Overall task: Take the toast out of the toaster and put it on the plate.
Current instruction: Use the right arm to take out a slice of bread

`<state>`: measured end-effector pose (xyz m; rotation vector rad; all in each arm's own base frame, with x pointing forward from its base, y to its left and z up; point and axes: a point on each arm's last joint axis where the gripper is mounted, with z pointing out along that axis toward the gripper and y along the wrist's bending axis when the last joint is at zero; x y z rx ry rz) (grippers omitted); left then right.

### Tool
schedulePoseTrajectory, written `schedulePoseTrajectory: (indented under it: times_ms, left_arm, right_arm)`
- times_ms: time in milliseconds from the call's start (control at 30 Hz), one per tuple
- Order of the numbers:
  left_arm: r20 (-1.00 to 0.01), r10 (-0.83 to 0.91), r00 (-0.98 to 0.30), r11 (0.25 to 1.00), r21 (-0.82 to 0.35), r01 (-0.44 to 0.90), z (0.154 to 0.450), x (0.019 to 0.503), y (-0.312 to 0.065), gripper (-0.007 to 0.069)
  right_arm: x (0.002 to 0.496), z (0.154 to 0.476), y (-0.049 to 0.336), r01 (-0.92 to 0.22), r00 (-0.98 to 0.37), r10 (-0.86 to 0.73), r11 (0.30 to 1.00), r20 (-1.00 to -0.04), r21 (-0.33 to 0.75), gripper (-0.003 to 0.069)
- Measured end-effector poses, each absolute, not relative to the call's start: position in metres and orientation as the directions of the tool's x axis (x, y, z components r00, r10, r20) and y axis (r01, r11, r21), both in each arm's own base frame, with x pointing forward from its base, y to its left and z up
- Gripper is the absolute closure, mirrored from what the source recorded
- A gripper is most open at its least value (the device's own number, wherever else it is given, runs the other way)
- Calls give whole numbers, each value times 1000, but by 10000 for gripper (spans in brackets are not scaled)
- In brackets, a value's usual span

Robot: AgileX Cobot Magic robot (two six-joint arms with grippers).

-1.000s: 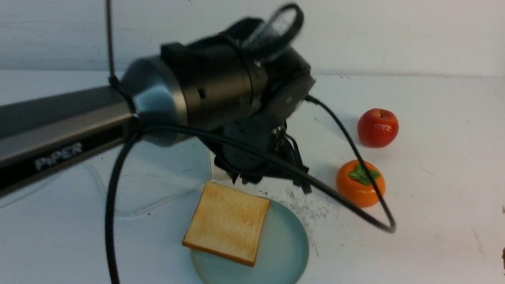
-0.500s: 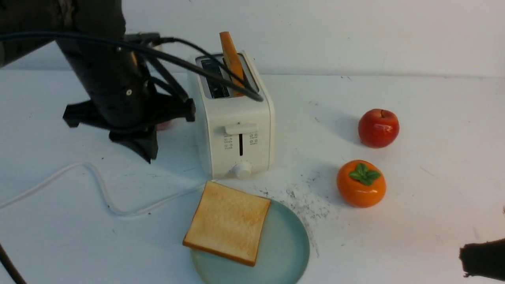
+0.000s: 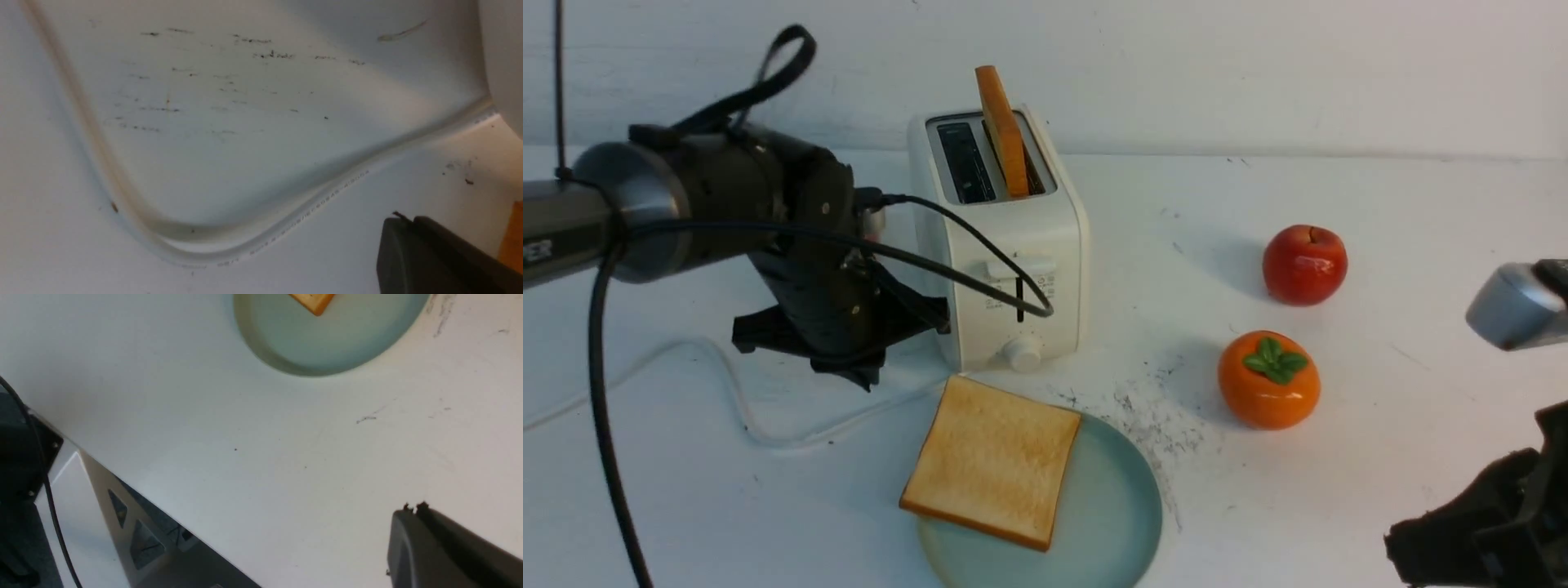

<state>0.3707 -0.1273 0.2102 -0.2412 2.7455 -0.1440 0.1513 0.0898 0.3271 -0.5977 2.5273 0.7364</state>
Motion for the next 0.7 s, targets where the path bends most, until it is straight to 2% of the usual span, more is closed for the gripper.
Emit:
schedulePoseTrajectory:
  times_ms: [167,300,500,700]
  left_arm:
    - [-321,-196,-927,978,-128,-162,183,378,-131,639]
    - [-294,-229,-928,968,-166,-186,175,379,-135,639]
    - [-221,-261,-940,946,-252,-203,174,375,-143,639]
    - [-142,-162,-976,945,-309,-112,174,365,-156,639]
  right_arm:
    - [151,325,89,-504,-813,-292,786,-505,358,660]
    - [153,326,89,-498,-809,-276,792,-519,354,660]
    - [157,327,89,-478,-805,-239,803,-544,356,659]
    - [160,329,89,-473,-794,-215,806,-569,356,657]
